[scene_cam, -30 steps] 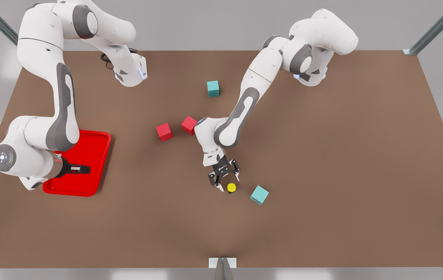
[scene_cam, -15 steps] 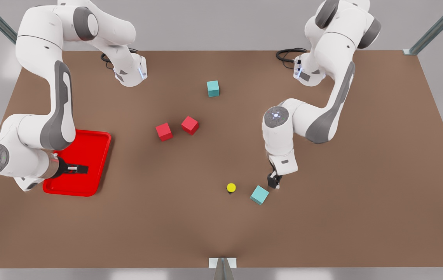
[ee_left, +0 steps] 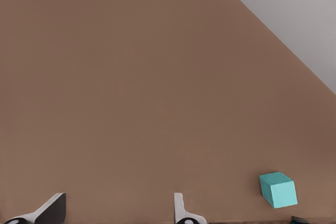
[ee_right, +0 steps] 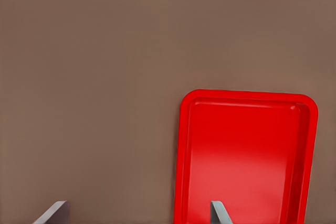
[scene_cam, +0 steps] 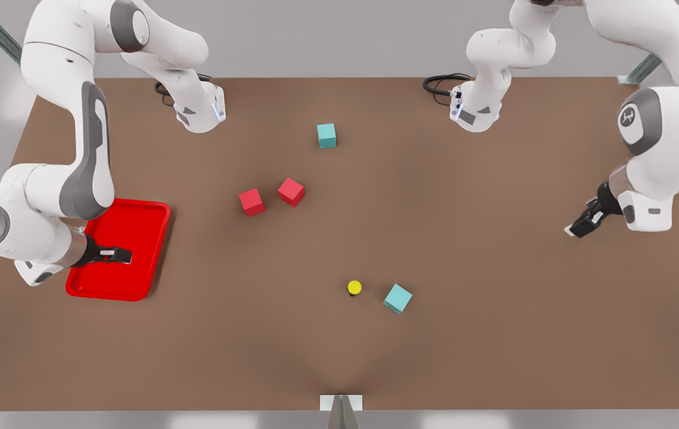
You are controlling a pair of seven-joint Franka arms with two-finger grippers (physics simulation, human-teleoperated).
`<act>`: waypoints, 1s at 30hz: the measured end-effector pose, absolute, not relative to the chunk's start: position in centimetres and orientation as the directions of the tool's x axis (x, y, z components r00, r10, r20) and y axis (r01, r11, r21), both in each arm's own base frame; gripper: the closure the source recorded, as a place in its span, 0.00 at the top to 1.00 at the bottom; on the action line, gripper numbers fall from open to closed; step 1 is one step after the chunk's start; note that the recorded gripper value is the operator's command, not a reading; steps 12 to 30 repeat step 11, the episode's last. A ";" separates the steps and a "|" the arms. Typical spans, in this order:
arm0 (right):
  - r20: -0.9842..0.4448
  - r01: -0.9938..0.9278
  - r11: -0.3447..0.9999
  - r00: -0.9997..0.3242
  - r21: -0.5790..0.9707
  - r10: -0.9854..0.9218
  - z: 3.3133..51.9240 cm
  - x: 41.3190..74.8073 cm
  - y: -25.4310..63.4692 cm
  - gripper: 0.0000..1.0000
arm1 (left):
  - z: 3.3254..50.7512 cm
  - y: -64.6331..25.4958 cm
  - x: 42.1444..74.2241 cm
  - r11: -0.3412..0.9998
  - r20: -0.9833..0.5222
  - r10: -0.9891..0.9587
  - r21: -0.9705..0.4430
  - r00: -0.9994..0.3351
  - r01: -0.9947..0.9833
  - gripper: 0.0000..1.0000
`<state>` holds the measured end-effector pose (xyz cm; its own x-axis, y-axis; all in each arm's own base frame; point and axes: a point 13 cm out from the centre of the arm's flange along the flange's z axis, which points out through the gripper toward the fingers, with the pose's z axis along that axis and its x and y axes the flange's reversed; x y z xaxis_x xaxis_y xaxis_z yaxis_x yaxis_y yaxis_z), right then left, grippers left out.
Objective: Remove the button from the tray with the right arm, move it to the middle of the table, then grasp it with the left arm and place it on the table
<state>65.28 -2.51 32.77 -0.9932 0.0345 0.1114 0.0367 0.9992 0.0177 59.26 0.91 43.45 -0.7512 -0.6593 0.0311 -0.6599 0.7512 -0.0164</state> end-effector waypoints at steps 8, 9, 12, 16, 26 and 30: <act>0.124 0.030 0.999 -0.992 0.016 0.028 32.6 65.1 -2.2 1.00 | 43.1 -7.0 58.5 0.951 0.056 -0.308 -0.022 -0.950 -0.310 1.00; 0.126 0.030 0.999 -0.992 0.016 0.028 32.6 65.1 -2.2 1.00 | 43.1 -6.4 58.5 0.956 0.058 -0.292 -0.023 -0.955 -0.293 1.00; 0.127 0.031 0.999 -0.991 0.016 0.029 32.5 65.0 -2.2 1.00 | 42.9 -5.8 58.8 0.966 0.060 -0.255 -0.024 -0.965 -0.257 1.00; 0.127 0.031 0.999 -0.991 0.016 0.029 32.5 65.0 -2.2 1.00 | 42.9 -5.8 58.8 0.966 0.060 -0.255 -0.024 -0.965 -0.257 1.00; 0.127 0.031 0.999 -0.991 0.016 0.029 32.5 65.0 -2.2 1.00 | 42.9 -5.8 58.8 0.966 0.060 -0.255 -0.024 -0.965 -0.257 1.00; 0.127 0.031 0.999 -0.991 0.016 0.029 32.5 65.0 -2.2 1.00 | 42.9 -5.8 58.8 0.966 0.060 -0.255 -0.024 -0.965 -0.257 1.00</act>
